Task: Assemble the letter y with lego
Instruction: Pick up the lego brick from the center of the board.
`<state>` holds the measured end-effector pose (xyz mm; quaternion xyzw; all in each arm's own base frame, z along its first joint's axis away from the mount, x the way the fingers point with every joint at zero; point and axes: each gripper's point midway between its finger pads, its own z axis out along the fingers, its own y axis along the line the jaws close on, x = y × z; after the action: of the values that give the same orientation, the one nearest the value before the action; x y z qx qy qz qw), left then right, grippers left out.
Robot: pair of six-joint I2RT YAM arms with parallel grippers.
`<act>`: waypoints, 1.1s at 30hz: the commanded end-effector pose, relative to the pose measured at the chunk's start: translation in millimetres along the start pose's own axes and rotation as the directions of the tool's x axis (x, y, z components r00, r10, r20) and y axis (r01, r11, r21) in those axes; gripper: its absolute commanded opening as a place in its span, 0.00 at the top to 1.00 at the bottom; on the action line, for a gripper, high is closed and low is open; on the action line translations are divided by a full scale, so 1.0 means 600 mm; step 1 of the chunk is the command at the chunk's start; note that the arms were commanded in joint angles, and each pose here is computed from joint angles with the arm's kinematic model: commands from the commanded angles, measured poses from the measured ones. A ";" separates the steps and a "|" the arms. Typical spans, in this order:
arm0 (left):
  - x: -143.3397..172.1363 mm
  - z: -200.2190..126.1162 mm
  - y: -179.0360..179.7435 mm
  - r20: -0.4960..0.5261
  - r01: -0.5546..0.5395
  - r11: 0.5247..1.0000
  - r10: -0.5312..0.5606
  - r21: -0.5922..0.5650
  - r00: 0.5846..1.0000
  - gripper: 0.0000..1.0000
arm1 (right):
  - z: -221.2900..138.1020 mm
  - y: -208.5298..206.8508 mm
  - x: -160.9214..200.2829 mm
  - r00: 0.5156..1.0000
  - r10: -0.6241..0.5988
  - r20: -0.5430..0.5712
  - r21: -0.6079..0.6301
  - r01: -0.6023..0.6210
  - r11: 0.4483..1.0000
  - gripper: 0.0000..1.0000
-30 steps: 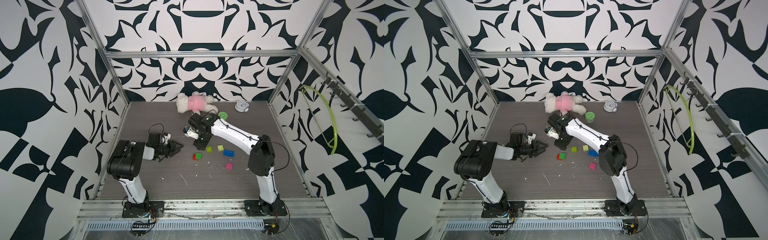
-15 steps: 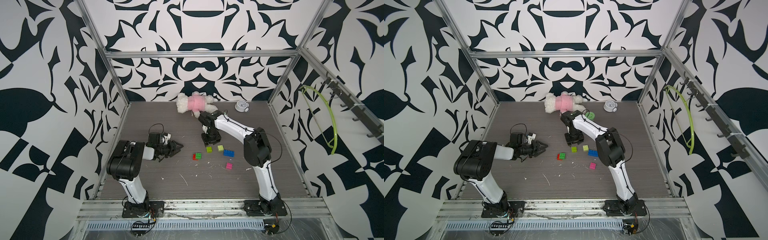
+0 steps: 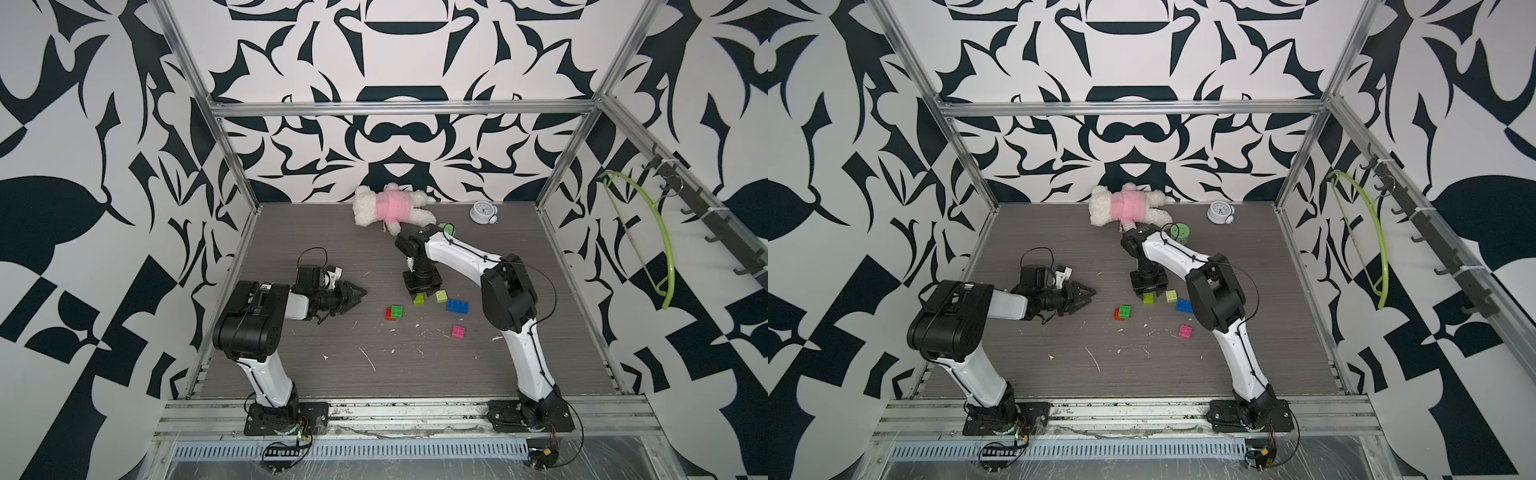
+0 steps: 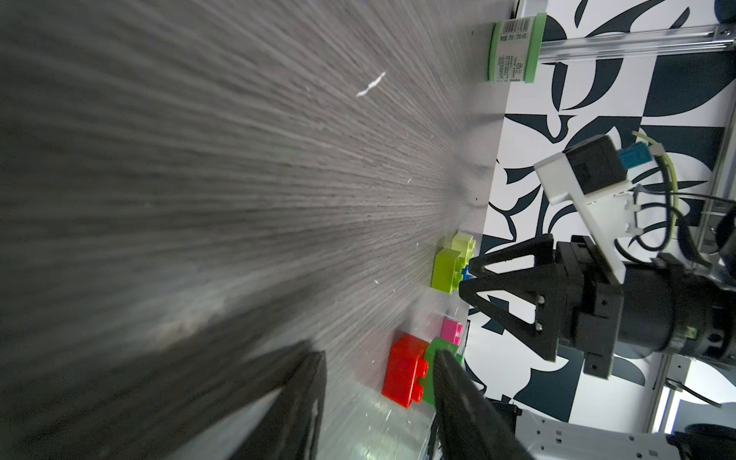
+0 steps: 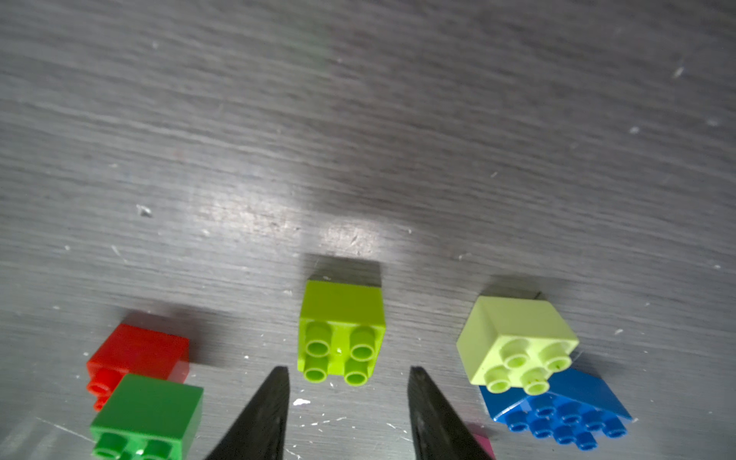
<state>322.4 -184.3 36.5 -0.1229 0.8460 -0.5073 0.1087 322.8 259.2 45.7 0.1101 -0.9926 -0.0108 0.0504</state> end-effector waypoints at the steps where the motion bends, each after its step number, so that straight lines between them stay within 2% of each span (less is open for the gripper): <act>1: 0.008 -0.002 0.020 -0.004 0.031 0.998 -0.031 -0.049 1.000 0.51 | -0.010 -0.002 -0.002 1.000 0.009 0.007 0.005 -0.009 1.000 0.52; 6: 0.008 -0.001 0.022 -0.006 0.032 0.998 -0.033 -0.050 0.999 0.51 | -0.006 0.002 -0.004 1.000 0.006 0.008 -0.006 -0.006 1.000 0.56; 24: 0.009 0.000 0.025 -0.012 0.038 0.998 -0.038 -0.054 0.999 0.51 | 0.007 0.006 -0.008 1.000 -0.004 -0.003 -0.005 0.004 1.000 0.57; 30: 0.010 0.000 0.026 -0.014 0.041 0.998 -0.042 -0.054 0.999 0.51 | 0.003 0.007 -0.009 1.000 -0.013 0.004 -0.002 0.013 1.000 0.71; 33: 0.011 0.001 0.026 -0.016 0.041 0.998 -0.042 -0.054 0.999 0.51 | -0.014 0.006 -0.012 0.998 -0.047 0.035 0.009 0.047 0.999 0.74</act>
<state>322.0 -184.4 36.3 -0.1236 0.8464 -0.5069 0.1064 324.2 261.0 30.8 0.1157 -0.9915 -0.0073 0.0594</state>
